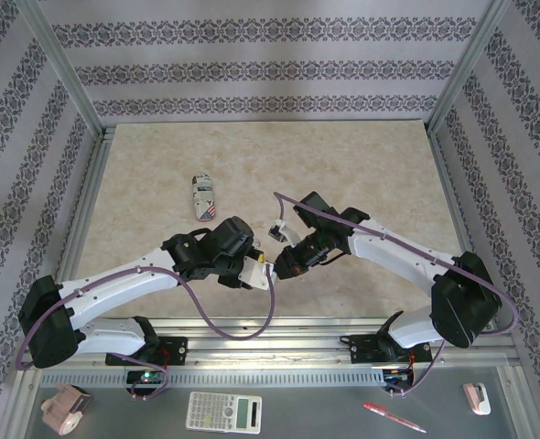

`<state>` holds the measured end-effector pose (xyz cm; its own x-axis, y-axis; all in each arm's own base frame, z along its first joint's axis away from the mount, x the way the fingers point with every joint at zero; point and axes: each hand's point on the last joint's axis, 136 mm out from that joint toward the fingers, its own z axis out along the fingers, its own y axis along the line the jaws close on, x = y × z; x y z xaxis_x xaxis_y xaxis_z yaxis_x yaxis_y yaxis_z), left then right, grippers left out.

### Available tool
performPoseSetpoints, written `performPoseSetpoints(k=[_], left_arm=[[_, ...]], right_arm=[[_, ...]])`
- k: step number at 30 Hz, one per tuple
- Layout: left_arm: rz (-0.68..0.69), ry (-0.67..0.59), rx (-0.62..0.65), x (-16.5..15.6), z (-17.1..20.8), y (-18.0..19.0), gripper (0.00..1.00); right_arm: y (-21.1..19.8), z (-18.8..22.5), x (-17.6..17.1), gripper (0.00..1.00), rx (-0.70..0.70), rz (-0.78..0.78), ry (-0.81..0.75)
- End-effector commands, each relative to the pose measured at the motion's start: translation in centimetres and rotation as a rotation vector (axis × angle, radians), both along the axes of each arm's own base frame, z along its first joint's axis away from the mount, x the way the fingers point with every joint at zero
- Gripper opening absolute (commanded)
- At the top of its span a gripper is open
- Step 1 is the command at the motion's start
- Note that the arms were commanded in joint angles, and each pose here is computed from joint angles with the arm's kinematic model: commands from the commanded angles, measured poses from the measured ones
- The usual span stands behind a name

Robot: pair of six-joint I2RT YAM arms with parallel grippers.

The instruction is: Unlock with the key

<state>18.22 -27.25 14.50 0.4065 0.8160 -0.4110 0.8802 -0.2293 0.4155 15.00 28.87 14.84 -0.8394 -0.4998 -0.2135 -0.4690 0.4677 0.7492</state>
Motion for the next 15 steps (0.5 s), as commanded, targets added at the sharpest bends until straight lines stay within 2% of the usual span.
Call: performPoseSetpoints(k=[1,7,15], left_arm=[[-0.081,0.008,-0.244,-1.6,5.2,-4.0,0.00],[-0.077,0.040,-0.316,-2.1,6.5,-4.7,0.00],[-0.110,0.043,-0.329,-2.7,6.4,-5.5,0.00]], right_arm=[[2.1,1.6,2.0,0.00,0.092,0.030,-0.124],[2.3,1.4,2.1,0.00,0.100,0.035,-0.122],[3.1,1.7,2.6,0.00,0.115,0.046,-0.116]])
